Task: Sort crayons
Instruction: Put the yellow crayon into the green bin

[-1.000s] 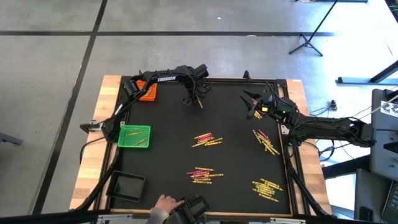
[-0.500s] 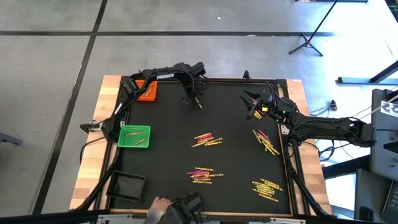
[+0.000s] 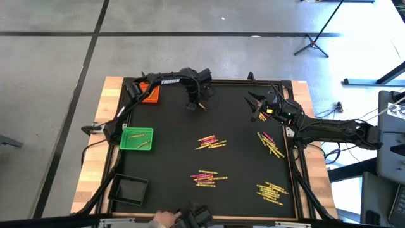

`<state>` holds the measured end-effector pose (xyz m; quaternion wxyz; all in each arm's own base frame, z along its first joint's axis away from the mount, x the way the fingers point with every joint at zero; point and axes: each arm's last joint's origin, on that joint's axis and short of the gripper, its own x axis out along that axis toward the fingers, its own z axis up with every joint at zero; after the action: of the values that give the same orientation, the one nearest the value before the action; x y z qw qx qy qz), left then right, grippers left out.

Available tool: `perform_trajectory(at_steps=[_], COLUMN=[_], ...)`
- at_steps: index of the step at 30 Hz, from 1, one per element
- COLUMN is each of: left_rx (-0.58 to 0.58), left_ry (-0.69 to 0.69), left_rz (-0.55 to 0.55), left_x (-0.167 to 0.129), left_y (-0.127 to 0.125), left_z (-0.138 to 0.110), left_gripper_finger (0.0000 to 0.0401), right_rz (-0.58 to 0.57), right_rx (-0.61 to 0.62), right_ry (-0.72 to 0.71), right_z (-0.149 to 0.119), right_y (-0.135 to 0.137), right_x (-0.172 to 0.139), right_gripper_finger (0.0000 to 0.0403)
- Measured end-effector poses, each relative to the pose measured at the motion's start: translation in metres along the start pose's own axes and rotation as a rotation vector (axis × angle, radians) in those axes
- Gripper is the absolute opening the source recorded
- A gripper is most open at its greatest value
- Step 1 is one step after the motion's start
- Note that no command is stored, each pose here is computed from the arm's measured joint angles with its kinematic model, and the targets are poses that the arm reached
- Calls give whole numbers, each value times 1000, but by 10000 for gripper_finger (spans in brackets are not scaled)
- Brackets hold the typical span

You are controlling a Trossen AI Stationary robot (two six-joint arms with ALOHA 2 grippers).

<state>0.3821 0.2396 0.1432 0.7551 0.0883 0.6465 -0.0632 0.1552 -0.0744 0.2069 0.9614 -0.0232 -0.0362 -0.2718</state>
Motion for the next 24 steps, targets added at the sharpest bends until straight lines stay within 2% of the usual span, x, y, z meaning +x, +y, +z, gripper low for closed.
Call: perform_trajectory(at_steps=[5,10,15,18,24], left_rx=[7,-40,-92,-131,-235], left_ry=[47,55,95,128,183], left_rz=[15,28,32,19,-19], left_x=[0,-1,-9,-23,-74], left_y=[-9,-10,-16,-23,-53], left_z=[5,6,11,17,28], left_gripper_finger=[52,8,13,15,7], right_rz=[0,0,0,-1,-1], right_rx=[0,1,-21,-22,-22], right_ry=[-1,-9,-12,-14,-15], right_z=[0,1,1,1,2], right_y=[0,0,0,0,0], right_x=[0,0,0,0,0], right_gripper_finger=[154,154,154,154,154])
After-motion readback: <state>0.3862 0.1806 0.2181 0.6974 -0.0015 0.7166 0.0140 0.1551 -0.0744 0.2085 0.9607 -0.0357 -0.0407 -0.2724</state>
